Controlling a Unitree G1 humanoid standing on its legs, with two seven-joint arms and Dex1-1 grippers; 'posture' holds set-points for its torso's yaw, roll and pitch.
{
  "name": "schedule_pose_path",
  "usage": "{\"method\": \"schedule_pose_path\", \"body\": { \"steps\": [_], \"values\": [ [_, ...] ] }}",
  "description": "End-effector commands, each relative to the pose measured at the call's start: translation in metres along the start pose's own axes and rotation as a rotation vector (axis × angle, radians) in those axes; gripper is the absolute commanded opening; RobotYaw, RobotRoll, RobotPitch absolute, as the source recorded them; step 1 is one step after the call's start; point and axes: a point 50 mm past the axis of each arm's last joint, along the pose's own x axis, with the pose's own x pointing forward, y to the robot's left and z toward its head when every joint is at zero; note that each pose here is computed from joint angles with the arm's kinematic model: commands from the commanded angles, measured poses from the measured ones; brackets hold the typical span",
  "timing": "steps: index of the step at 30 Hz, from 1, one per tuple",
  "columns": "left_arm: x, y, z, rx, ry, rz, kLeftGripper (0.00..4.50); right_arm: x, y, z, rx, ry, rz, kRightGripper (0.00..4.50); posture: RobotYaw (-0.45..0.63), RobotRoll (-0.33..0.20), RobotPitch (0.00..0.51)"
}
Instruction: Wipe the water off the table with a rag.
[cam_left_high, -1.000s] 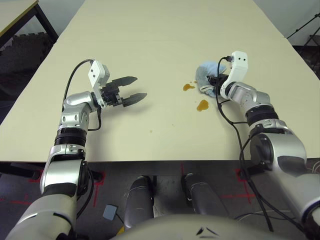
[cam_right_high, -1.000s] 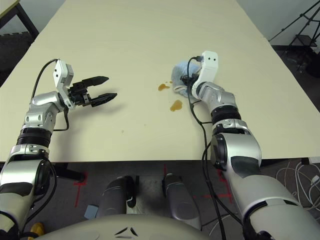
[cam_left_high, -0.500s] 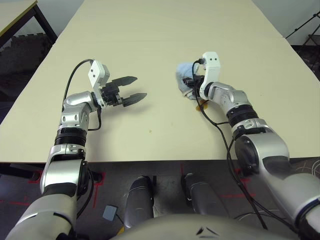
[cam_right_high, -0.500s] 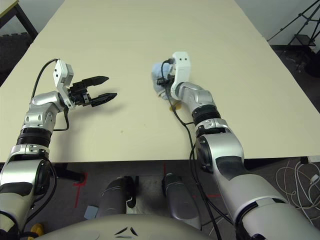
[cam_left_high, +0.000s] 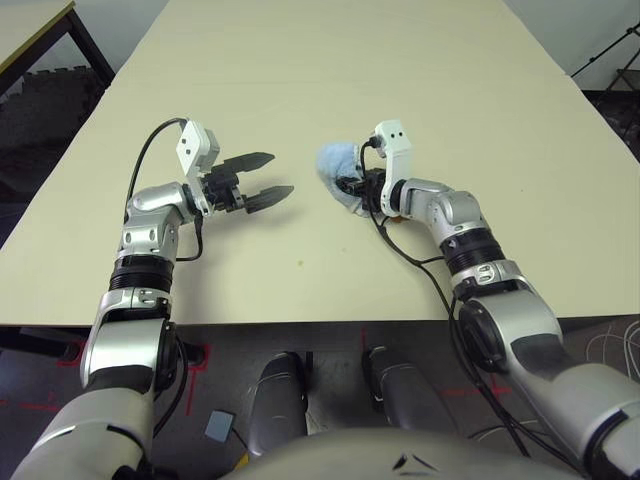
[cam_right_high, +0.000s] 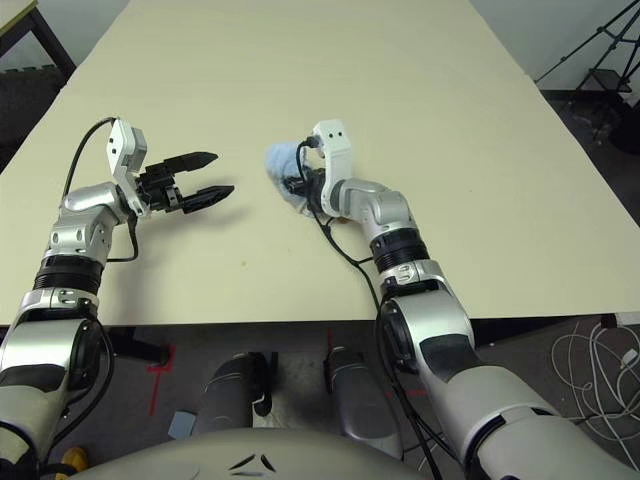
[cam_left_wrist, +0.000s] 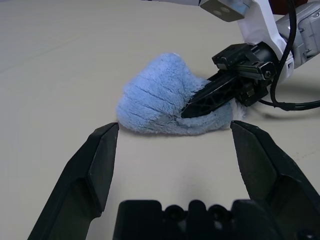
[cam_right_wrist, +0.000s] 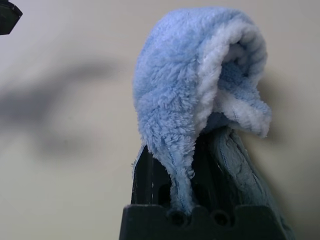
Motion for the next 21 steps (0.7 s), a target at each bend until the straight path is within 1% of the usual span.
{"method": "schedule_pose_path", "body": {
  "steps": [1, 4, 9, 18, 21],
  "values": [
    [-0.001, -0.002, -0.005, -0.002, 0.02, 0.001, 4.5, -0.003, -0.026, -0.017, 0.024, 0.041, -0.204, 0.05, -0.2, 0.0, 0.129],
    [-0.002, -0.002, -0.005, -0.001, 0.019, 0.003, 4.5, -0.012, -0.044, -0.002, 0.014, -0.026, -0.312, 0.05, -0.2, 0.0, 0.127],
    [-0.002, -0.002, -0.005, -0.001, 0.019, 0.005, 4.5, -0.025, -0.065, 0.015, 0.01, -0.091, -0.425, 0.05, -0.2, 0.0, 0.127],
    [0.0, -0.001, -0.004, 0.001, 0.02, 0.001, 4.5, -0.043, -0.084, 0.035, -0.002, -0.173, -0.539, 0.05, -0.2, 0.0, 0.129],
    [0.001, 0.0, -0.004, 0.003, 0.021, -0.002, 4.5, -0.052, -0.092, 0.041, -0.004, -0.203, -0.588, 0.05, -0.2, 0.0, 0.129]
  ]
}}
